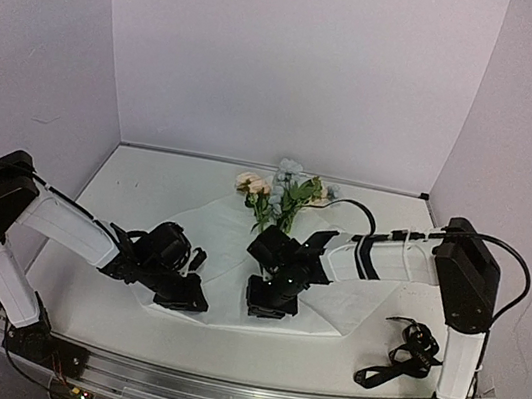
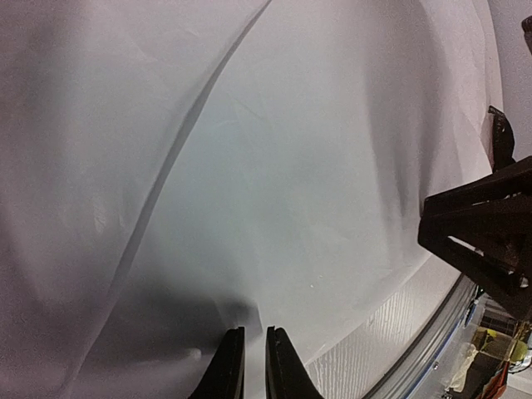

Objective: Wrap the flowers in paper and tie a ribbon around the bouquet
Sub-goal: Press the fold line of the 1/4-folded wrapping paper.

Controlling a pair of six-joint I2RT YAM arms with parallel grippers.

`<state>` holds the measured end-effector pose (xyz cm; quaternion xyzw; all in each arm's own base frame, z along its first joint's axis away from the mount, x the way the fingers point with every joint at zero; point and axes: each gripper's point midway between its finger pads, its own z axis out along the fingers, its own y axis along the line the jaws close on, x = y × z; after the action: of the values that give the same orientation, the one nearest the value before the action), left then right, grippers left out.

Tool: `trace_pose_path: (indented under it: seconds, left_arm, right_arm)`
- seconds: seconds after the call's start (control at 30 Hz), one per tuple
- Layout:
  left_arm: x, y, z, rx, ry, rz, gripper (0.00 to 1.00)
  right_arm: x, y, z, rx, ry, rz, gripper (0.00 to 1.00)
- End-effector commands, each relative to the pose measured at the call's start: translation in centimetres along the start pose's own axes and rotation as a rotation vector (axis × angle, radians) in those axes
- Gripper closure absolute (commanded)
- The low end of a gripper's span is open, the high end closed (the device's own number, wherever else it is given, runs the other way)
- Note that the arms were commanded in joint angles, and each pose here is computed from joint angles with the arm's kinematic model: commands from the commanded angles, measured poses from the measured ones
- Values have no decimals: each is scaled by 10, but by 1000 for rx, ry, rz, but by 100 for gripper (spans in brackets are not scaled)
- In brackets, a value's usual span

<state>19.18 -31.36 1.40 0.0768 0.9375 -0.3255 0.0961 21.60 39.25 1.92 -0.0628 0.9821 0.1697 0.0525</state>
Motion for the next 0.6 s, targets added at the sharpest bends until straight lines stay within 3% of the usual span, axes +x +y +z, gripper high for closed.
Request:
trace_pose_path:
  seconds: [0.0, 0.57]
  left_arm:
    - [3, 14, 0, -50, -13, -15, 89]
    - [15, 31, -3, -96, -5, -36, 89]
  right_arm:
    - [-6, 1, 1, -32, -72, 61, 83]
    - [32, -76, -20, 74, -100, 20, 81]
